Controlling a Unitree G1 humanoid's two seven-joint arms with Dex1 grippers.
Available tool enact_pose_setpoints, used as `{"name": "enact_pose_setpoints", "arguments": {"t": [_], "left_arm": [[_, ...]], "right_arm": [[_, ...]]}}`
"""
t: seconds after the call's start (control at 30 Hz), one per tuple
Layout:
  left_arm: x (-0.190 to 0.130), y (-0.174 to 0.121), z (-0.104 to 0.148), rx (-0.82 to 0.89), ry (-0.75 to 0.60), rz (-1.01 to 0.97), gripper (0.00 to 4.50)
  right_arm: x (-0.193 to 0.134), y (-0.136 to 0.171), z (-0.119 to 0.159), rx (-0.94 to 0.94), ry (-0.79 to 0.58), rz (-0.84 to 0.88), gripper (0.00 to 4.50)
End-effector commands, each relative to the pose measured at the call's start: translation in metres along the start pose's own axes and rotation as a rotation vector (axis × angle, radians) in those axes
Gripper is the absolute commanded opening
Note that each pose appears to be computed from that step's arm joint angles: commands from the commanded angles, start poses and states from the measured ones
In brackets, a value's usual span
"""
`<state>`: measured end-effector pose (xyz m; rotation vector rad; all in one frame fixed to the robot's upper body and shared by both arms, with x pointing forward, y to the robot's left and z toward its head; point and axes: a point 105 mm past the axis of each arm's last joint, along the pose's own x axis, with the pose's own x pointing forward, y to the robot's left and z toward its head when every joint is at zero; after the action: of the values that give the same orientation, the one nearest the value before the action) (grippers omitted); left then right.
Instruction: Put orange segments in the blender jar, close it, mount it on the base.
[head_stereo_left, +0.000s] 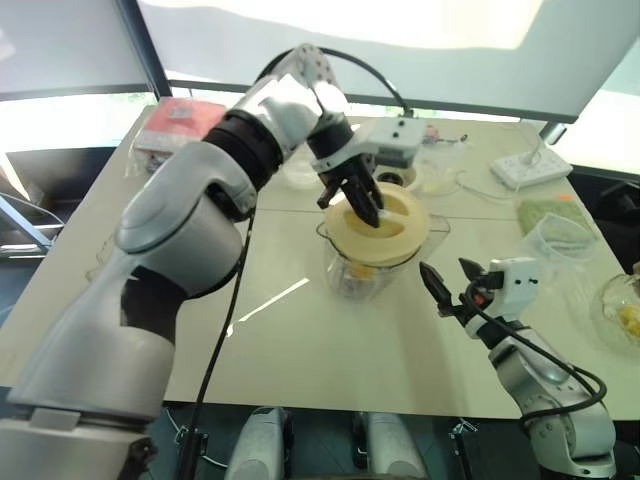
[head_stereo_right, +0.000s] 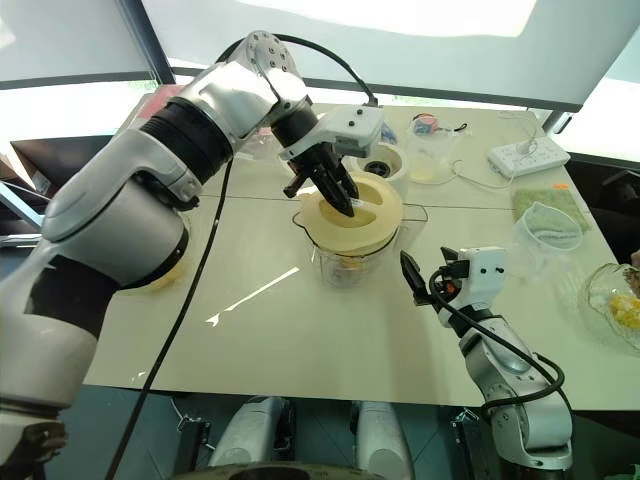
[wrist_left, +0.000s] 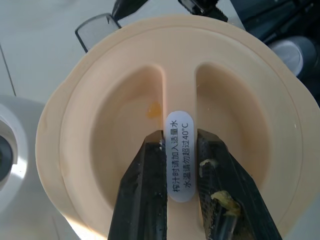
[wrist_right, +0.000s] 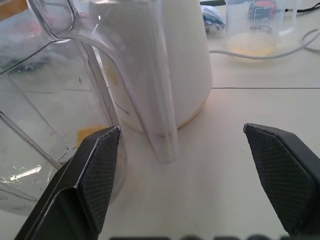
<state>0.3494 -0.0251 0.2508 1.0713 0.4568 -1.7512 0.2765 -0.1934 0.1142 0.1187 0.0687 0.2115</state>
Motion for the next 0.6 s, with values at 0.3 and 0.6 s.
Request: {"name": "enact_pose_setpoints", "arguments": {"t": [0.3,0.6], "left_arm": [[-0.008,0.004,-0.001,0.082,0.082,0.028,0.24],[0.01,-0.006,-0.021,0.04,0.085,-0.048,0.24]], "right_arm": [[0.001,0.002,0.011,-0.028,-0.07,-0.015,4.16],[0.03,0.009,0.007,-0.038,-0.074,0.047,4.16]]}}
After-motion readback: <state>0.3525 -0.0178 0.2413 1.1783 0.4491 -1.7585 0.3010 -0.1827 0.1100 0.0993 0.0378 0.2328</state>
